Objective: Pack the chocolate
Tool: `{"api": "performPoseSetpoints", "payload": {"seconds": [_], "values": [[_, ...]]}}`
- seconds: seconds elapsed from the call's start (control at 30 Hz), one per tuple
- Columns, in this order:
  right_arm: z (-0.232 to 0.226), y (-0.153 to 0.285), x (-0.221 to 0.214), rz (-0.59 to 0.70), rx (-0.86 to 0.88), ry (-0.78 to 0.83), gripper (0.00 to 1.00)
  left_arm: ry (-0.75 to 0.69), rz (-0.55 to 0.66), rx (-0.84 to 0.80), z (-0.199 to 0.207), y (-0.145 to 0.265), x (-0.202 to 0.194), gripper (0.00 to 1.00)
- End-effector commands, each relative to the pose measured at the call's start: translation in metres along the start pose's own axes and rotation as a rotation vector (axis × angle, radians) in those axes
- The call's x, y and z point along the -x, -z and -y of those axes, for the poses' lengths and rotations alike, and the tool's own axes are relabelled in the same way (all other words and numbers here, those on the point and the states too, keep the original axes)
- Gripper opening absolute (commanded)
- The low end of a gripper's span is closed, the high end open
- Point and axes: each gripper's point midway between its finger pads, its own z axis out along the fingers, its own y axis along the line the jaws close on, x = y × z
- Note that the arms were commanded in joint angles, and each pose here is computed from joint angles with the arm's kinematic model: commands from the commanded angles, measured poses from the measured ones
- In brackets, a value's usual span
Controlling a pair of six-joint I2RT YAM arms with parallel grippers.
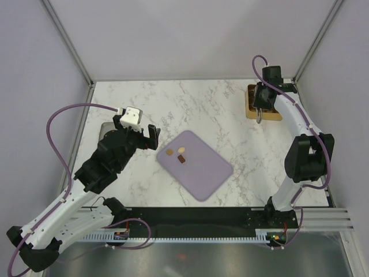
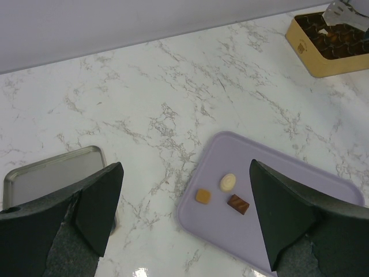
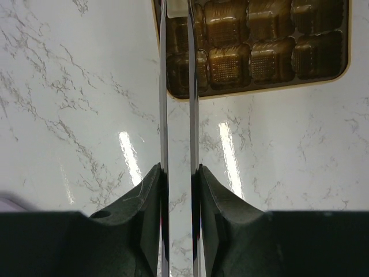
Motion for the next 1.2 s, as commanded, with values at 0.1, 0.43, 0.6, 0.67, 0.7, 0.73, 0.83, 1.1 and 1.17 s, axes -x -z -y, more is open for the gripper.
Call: {"api": "performPoseSetpoints", "payload": {"seconds": [0.1,0.43,0.6,0.67,0.7,0.73,0.83,1.1,1.17], "values": [[-0.005,-0.007,0.01,0.013,0.028,-0.019,0.36,-0.022,0.039,0.019,-0.004,0.0,0.009,0.98],[-0.001,-0.028,0.002,-0.017,0.004,-0.009,0.38,-0.026,0.035,0.019,-0.004,-0.001,0.008,0.98],[0.002,-0.03,-0.002,-0.024,-0.01,-0.005,0.38,-0.026,0.038,0.019,-0.004,-0.001,0.009,0.98],[0.002,-0.03,-0.004,-0.029,-0.014,-0.004,0.38,-0.026,0.038,0.021,-0.004,-0.001,0.009,0.98],[0.004,-0.029,-0.004,-0.027,-0.017,-0.004,0.39,-0.027,0.036,0.021,-0.004,-0.001,0.008,0.98],[0.004,-0.028,-0.004,-0.026,-0.019,-0.004,0.39,-0.027,0.036,0.019,-0.004,-0.001,0.008,0.98],[0.007,-0.029,-0.006,-0.027,-0.032,-0.005,0.4,-0.025,0.039,0.021,-0.004,-0.001,0.009,0.98],[0.006,-0.027,-0.004,-0.022,-0.031,-0.004,0.44,-0.026,0.038,0.022,-0.004,-0.001,0.009,0.98],[0.006,-0.024,-0.001,-0.013,-0.026,-0.008,0.45,-0.025,0.039,0.022,-0.004,-0.001,0.009,0.98]]}}
